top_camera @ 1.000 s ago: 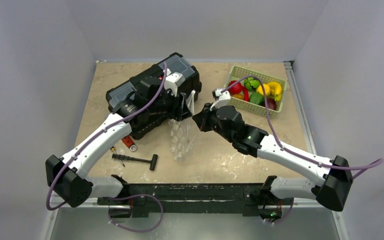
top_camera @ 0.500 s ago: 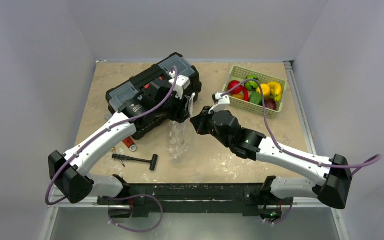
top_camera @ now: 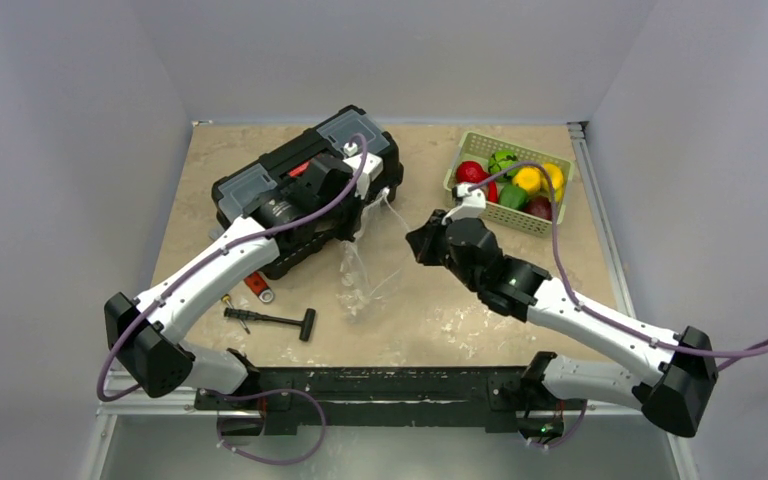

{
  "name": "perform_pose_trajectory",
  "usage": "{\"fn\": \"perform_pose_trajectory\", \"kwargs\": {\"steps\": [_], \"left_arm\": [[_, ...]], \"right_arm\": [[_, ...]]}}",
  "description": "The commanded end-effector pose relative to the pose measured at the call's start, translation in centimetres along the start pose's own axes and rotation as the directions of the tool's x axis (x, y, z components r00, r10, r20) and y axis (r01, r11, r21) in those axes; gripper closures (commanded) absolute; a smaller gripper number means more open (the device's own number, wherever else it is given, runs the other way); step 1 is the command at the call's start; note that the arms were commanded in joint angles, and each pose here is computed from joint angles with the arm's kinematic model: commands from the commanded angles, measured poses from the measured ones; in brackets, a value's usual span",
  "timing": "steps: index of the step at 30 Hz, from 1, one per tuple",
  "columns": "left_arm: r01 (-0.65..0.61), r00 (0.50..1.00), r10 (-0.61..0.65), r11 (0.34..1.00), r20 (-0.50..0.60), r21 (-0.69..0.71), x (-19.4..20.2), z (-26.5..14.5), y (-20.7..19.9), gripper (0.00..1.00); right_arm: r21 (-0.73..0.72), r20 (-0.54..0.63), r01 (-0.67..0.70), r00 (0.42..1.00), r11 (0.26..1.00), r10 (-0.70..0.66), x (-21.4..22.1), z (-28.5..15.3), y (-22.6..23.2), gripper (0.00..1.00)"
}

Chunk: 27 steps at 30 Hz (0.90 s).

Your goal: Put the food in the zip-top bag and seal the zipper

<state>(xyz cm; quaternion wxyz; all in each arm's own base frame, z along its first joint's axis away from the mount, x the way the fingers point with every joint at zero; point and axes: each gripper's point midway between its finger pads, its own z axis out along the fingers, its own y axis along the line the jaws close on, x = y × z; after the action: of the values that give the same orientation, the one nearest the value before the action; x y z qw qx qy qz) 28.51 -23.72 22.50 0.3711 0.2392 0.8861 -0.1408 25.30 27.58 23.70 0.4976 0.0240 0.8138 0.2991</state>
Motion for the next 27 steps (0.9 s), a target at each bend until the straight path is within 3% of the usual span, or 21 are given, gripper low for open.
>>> {"fn": "perform_pose_trajectory", "kwargs": {"steps": [1, 7, 19, 27], "left_arm": [[-0.033, 0.999, 0.033, 0.999, 0.021, -0.016, -1.2, -0.7, 0.2, 1.0], [-0.019, 1.0, 0.019, 0.999, 0.009, 0.027, -1.0, -0.1, -0.6, 1.0], [0.061, 0.996, -0.055, 0.994, -0.066, 0.092, -0.1, 1.9, -2.3, 1.0], [0.067, 0.995, -0.058, 0.992, -0.083, 0.105, 0.0, 1.9, -2.6, 1.0]], "right_arm": [[0.041, -0.088, 0.002, 0.996, 0.999, 0.002, 1.2, 0.4, -4.2, 1.0], [-0.032, -0.145, 0.081, 0.986, 0.996, -0.084, 1.5, 0.0, -3.1, 0.99], [-0.123, -0.067, 0.13, 0.988, 0.984, -0.138, -3.0, -1.0, 0.5, 0.69], [0.178, 0.089, 0.126, 0.986, 0.976, -0.144, -7.9, 0.5, -5.3, 0.61]]}}
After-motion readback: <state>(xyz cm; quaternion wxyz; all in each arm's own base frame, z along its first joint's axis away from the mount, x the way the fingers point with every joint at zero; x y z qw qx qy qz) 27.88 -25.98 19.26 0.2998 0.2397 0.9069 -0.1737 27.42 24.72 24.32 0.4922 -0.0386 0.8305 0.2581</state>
